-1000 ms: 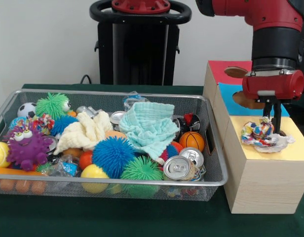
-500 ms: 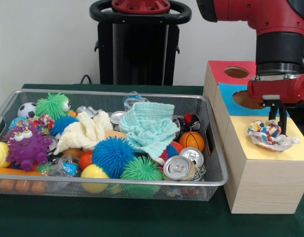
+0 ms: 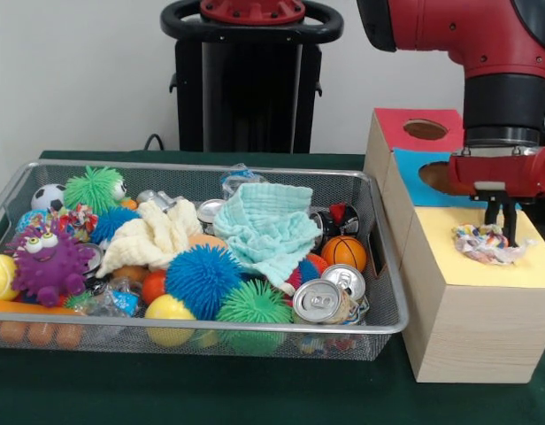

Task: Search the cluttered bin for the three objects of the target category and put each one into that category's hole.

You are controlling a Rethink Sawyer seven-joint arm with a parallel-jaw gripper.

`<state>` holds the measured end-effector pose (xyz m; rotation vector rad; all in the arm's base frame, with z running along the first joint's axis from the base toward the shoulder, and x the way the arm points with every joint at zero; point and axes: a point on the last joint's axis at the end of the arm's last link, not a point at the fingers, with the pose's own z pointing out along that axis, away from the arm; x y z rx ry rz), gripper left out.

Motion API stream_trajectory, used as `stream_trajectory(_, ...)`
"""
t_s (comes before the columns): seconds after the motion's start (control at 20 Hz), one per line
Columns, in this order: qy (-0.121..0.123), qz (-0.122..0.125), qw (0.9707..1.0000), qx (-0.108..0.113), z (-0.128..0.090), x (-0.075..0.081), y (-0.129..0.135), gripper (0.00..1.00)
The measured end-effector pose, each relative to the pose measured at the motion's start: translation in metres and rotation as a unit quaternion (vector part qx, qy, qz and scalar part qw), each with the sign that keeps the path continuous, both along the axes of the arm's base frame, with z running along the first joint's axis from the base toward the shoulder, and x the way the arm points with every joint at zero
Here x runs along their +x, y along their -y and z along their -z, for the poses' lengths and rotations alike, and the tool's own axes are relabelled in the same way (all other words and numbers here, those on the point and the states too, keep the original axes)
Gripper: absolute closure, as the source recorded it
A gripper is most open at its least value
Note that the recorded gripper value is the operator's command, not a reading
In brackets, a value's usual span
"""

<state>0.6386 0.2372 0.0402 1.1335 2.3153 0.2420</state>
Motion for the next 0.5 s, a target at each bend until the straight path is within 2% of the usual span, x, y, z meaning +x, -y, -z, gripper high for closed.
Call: stream_trajectory(0.5, 0.004, 0.003, 1.0, 0.0, 0.012, 0.012, 0.003, 1.0)
